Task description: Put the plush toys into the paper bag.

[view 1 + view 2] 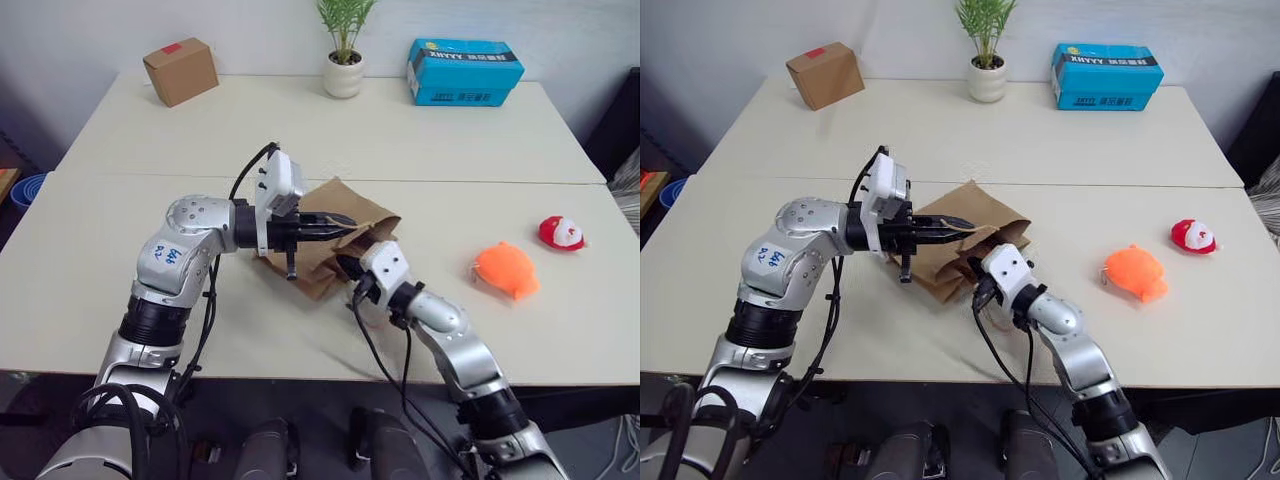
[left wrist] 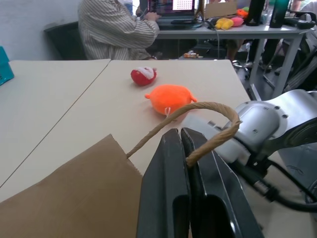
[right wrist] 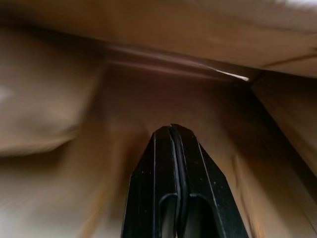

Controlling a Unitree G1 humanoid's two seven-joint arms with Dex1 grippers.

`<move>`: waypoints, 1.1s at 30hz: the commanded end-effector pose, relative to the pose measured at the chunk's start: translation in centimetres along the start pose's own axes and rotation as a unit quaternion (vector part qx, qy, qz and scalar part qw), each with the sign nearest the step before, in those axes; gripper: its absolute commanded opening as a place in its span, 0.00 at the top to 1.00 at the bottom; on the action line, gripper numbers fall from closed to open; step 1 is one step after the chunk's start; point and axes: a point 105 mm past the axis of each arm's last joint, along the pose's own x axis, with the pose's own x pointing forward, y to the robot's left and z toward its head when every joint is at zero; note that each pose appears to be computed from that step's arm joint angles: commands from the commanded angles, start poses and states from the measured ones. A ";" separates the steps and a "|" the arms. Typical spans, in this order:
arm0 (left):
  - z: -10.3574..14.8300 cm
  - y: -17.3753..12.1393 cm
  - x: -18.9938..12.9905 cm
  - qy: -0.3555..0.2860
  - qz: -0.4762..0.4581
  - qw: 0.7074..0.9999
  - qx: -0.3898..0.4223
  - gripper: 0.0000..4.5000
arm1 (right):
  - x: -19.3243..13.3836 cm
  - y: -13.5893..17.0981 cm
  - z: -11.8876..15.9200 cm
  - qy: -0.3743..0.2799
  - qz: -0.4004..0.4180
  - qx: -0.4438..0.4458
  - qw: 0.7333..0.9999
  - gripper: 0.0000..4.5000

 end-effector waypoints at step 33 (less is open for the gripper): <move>3.9 0.7 -0.6 -0.156 0.014 0.987 -0.027 1.00 | -7.4 1.2 4.7 -0.088 0.143 0.045 0.985 0.48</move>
